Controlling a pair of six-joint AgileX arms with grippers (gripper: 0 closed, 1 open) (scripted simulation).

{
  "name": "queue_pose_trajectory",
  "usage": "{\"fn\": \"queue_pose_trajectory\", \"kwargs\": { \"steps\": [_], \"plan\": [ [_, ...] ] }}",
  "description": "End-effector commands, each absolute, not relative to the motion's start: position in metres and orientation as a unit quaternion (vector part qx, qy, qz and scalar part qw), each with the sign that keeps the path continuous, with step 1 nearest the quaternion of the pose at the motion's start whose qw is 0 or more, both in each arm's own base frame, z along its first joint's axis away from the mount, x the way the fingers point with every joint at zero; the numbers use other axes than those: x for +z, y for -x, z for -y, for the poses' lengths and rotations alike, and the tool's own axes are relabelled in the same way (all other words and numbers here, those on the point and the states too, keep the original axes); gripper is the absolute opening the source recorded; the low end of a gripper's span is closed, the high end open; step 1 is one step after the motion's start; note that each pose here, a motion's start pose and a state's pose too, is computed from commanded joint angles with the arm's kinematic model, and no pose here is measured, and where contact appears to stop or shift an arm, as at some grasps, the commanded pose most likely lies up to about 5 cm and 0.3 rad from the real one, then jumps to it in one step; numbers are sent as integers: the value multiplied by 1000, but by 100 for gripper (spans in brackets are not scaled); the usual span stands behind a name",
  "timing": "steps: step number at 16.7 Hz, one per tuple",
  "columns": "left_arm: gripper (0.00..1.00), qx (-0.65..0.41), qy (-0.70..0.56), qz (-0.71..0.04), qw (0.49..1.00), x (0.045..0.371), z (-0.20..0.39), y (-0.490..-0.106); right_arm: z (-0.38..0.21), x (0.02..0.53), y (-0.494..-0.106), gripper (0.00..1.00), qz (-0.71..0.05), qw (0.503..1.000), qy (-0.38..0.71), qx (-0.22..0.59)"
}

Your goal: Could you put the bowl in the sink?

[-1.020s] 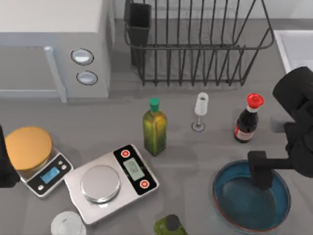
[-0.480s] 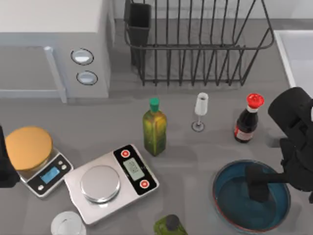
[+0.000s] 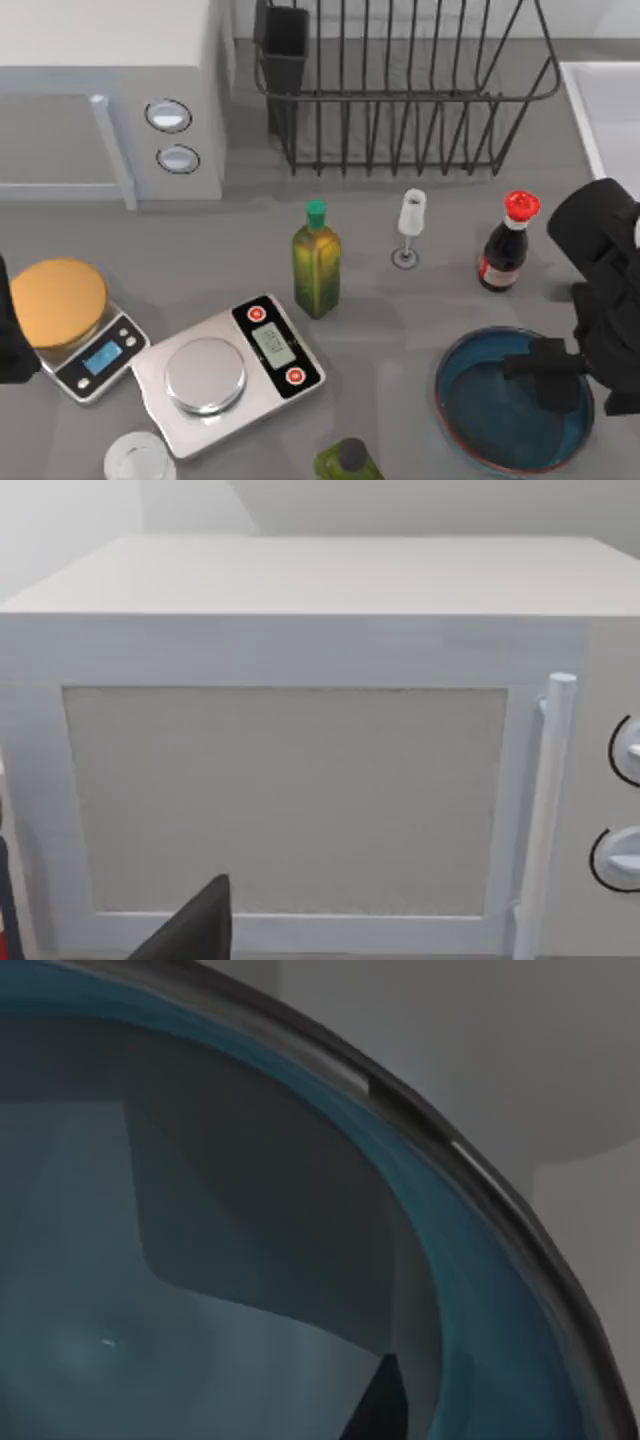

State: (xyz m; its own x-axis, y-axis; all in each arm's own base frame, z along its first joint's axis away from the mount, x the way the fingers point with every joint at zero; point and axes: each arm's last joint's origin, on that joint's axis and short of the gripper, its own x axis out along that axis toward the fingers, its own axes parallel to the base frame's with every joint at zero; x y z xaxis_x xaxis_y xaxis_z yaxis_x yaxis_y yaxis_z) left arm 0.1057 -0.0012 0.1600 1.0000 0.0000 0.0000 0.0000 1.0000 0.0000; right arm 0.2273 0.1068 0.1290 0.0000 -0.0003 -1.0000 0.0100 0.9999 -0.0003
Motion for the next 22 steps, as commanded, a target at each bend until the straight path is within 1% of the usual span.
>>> {"fn": "queue_pose_trajectory", "kwargs": {
  "steps": [4,5,15,18,22],
  "plan": [
    [100,0,0,0,1000,160,1,-106,-107,129,-227,2,-707,707,-3,-4],
    [100,0,0,0,1000,160,1,-106,-107,129,-227,0,-707,707,-3,-4],
    [100,0,0,0,1000,160,1,-106,-108,133,-229,0,-706,708,-3,-3],
    [100,0,0,0,1000,160,1,-106,-113,158,-237,0,-703,711,-4,-1],
    [100,0,0,0,1000,160,1,-106,-113,213,-238,0,-717,697,2,-9]
  ]
}}
